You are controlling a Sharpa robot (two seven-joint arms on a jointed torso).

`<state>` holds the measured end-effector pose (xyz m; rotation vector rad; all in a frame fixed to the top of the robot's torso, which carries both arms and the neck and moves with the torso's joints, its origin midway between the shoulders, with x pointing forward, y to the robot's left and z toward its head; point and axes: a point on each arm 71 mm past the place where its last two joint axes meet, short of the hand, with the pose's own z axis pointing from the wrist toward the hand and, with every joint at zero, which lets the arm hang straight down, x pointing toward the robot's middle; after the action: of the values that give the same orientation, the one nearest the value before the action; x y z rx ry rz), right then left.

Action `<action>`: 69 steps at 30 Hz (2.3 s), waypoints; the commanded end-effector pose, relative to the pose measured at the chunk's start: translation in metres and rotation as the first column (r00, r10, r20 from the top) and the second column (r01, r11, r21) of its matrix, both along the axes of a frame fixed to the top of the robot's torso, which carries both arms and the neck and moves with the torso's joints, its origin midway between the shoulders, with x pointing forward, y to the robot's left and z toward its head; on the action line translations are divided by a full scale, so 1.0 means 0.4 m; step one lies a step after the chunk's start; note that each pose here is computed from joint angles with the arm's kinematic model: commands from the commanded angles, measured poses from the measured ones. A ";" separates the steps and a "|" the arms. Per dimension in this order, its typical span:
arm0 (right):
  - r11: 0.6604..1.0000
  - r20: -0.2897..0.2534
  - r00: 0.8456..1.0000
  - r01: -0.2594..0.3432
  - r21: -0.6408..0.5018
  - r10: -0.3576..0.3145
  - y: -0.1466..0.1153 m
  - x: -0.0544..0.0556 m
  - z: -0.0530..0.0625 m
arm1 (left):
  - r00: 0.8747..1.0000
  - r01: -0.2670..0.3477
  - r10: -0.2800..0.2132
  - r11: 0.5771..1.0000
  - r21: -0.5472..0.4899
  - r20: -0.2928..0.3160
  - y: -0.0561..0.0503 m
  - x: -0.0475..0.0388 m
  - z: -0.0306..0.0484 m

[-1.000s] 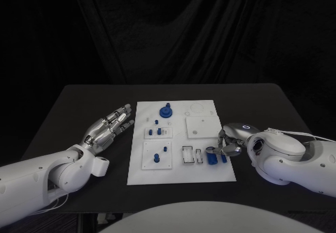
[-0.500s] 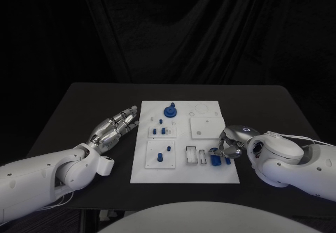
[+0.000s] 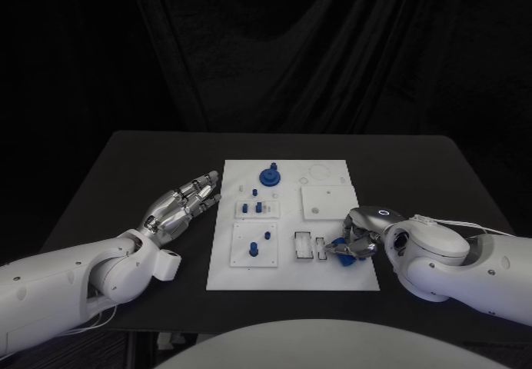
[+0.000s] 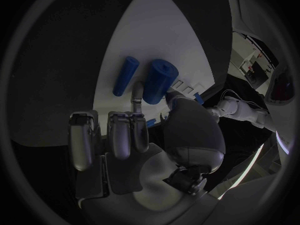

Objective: Assemble the parts on the task board

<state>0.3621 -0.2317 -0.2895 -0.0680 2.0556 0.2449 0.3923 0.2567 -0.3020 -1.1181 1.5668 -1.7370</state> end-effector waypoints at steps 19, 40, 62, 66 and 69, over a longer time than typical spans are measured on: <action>0.989 -0.154 0.983 0.115 0.096 -0.099 -0.011 -0.030 -0.053 | 0.999 0.010 -0.008 0.999 -0.052 0.031 -0.008 -0.004 -0.002; 0.854 -0.105 0.956 0.293 0.430 -0.275 -0.027 -0.003 0.050 | 1.000 0.020 -0.019 0.998 -0.054 0.022 -0.014 -0.003 -0.009; 0.846 -0.164 0.957 0.288 0.448 -0.239 0.077 0.013 0.023 | 1.000 0.027 -0.026 0.998 -0.060 0.016 -0.014 -0.006 -0.009; 0.858 -0.157 0.960 0.278 0.432 -0.232 0.083 0.008 0.011 | 1.000 0.025 -0.024 0.998 -0.058 0.015 -0.010 -0.007 -0.008; 0.863 -0.156 0.961 0.274 0.423 -0.229 0.087 0.006 0.006 | 1.000 0.025 -0.025 0.998 -0.058 0.015 -0.010 -0.007 -0.009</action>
<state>0.3645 -0.1956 -0.2868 0.5062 2.0459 0.5866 0.3901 0.2540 -0.3089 -1.1316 1.5855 -1.7668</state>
